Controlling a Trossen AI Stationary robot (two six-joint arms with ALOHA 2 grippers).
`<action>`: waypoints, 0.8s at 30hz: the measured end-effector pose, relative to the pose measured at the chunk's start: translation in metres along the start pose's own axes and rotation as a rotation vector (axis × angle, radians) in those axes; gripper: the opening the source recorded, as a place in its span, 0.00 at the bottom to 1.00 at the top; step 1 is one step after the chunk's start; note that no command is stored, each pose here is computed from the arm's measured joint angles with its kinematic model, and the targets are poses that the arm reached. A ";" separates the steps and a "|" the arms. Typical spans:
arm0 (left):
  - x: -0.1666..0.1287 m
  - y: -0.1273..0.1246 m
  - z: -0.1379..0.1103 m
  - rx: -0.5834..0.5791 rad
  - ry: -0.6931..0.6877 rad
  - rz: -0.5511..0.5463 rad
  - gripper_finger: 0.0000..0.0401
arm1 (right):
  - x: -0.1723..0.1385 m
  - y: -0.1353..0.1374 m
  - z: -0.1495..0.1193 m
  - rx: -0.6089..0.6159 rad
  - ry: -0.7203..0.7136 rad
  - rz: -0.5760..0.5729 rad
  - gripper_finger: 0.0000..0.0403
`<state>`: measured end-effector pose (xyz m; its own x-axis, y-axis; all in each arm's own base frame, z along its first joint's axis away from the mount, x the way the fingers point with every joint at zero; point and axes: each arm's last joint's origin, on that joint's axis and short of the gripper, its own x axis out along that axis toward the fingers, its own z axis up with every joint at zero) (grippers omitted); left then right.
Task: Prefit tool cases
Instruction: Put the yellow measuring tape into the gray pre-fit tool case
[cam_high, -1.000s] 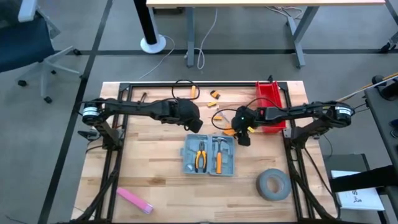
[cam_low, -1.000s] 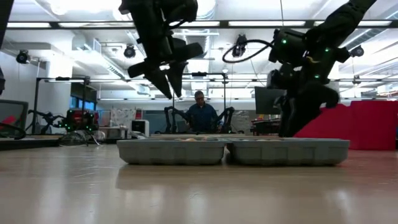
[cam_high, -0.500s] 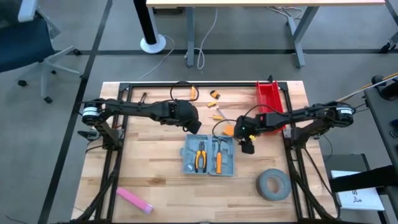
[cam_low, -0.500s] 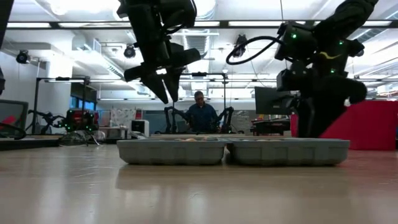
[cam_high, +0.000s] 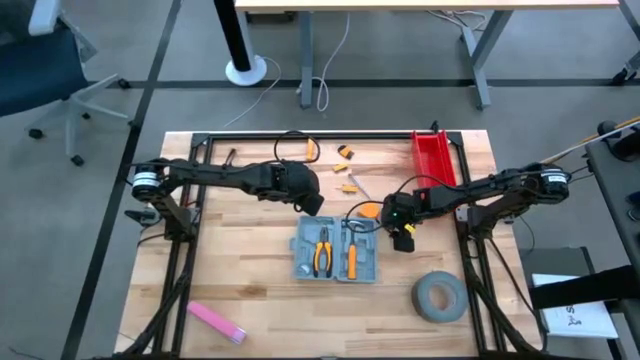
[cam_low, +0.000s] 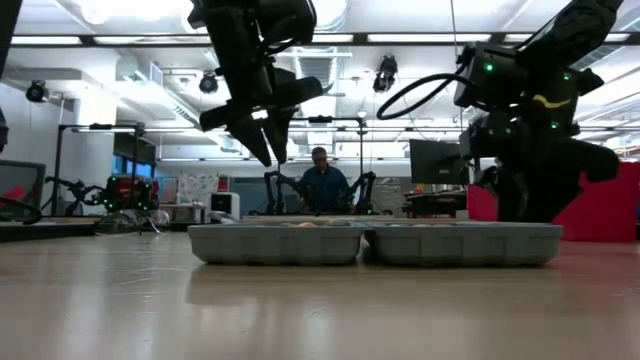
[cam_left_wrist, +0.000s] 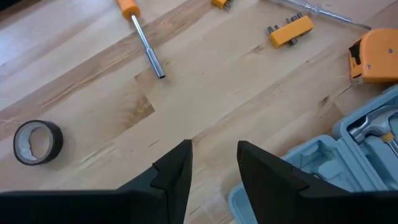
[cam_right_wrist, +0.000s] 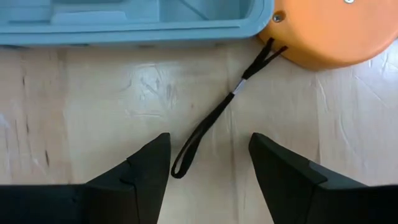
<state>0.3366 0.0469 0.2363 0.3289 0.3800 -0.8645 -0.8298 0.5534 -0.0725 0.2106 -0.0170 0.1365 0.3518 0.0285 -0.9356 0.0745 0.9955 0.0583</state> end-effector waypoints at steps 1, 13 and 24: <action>0.000 0.000 0.000 0.000 0.000 0.000 0.34 | 0.000 0.000 0.000 -0.002 0.000 0.000 0.51; -0.004 0.000 0.001 -0.003 0.007 -0.020 0.37 | 0.001 0.000 -0.002 -0.050 0.010 -0.081 0.35; -0.004 0.000 0.000 -0.003 0.011 -0.022 0.34 | 0.000 -0.001 -0.002 -0.089 0.013 -0.090 0.01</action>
<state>0.3353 0.0461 0.2396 0.3424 0.3595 -0.8681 -0.8235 0.5596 -0.0931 0.2090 -0.0175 0.1356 0.3354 -0.0611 -0.9401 0.0218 0.9981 -0.0571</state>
